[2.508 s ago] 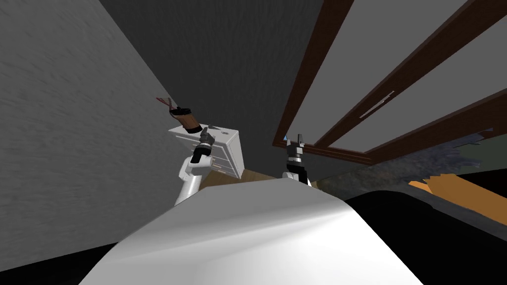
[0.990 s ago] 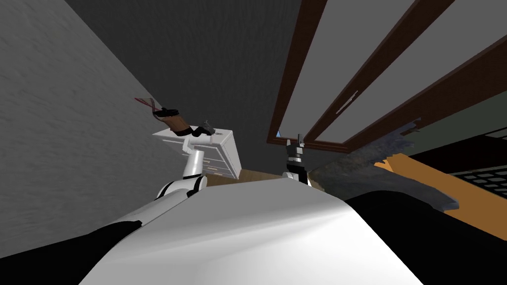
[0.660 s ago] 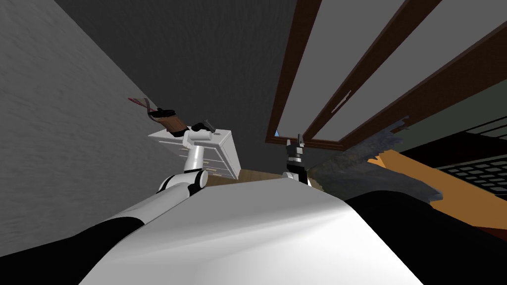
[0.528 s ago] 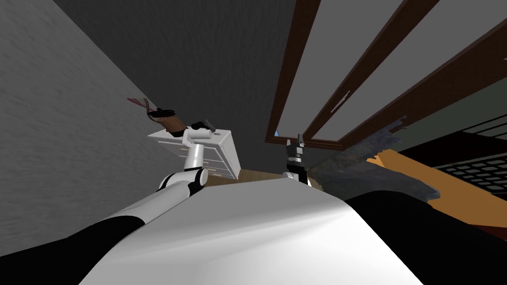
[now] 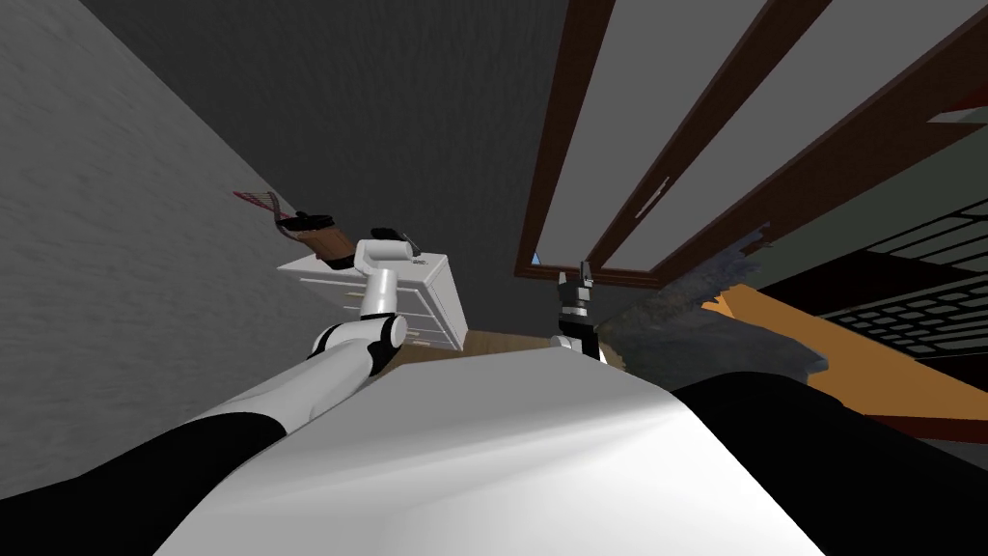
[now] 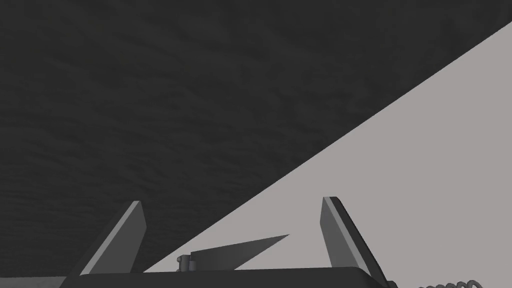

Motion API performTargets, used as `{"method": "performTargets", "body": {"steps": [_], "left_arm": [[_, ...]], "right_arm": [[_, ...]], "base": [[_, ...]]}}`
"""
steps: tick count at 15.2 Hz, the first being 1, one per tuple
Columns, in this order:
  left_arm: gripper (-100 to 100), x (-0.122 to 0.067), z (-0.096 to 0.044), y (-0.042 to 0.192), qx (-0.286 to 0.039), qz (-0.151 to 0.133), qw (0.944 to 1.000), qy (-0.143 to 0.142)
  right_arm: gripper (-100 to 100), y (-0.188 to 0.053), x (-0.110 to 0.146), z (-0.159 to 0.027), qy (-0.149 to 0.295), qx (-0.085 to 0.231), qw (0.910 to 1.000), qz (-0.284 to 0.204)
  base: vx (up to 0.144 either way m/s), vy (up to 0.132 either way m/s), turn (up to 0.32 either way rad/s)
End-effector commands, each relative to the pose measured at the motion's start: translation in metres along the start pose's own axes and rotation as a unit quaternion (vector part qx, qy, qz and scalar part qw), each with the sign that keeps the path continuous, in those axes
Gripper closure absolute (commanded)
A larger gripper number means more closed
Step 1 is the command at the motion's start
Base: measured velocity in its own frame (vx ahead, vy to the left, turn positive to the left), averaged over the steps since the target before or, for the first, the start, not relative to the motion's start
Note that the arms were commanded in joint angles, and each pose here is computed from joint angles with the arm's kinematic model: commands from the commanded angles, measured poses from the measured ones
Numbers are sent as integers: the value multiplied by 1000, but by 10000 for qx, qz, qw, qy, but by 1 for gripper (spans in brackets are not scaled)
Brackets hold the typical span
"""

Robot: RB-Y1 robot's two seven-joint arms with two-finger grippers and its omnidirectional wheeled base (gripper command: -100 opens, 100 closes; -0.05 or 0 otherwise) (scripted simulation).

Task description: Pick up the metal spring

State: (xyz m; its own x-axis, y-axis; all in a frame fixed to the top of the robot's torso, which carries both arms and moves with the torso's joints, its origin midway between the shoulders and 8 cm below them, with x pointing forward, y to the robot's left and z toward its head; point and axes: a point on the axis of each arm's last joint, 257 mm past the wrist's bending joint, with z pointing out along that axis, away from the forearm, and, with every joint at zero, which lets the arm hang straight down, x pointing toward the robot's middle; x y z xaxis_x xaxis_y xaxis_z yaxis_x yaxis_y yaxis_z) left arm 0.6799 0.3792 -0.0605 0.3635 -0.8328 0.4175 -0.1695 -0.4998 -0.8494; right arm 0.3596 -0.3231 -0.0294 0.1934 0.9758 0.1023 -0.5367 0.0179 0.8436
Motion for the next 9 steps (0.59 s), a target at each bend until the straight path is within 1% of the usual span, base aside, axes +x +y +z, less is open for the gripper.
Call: {"method": "performTargets", "body": {"steps": [1,2,3,4,6,7,9], "left_arm": [[-100,2,3,1,-206,-132,9996,-110],[-100,-1,2,5,-289,-132,9994,-169],[-100,-1,2,5,-294,-132,9993,-173],[-100,2,5,3,-456,-297,9982,-257],[-100,0,4,10,-611,-300,9971,-352],[-100,4,5,6,-716,-455,9956,-398],[-100,1,4,14,-909,-457,9935,-514]], "right_arm": [[0,0,0,0,0,0,10000,0],[0,0,0,0,0,0,10000,0],[0,0,0,0,0,0,10000,0],[0,0,0,0,0,0,10000,0],[0,0,0,0,0,0,10000,0],[0,0,0,0,0,0,10000,0],[0,0,0,0,0,0,10000,0]], "base": [[-15,15,-90],[-11,16,-38],[-5,11,-5],[-8,15,-61],[-8,19,-73],[-11,20,-89],[-12,24,-60]]}}
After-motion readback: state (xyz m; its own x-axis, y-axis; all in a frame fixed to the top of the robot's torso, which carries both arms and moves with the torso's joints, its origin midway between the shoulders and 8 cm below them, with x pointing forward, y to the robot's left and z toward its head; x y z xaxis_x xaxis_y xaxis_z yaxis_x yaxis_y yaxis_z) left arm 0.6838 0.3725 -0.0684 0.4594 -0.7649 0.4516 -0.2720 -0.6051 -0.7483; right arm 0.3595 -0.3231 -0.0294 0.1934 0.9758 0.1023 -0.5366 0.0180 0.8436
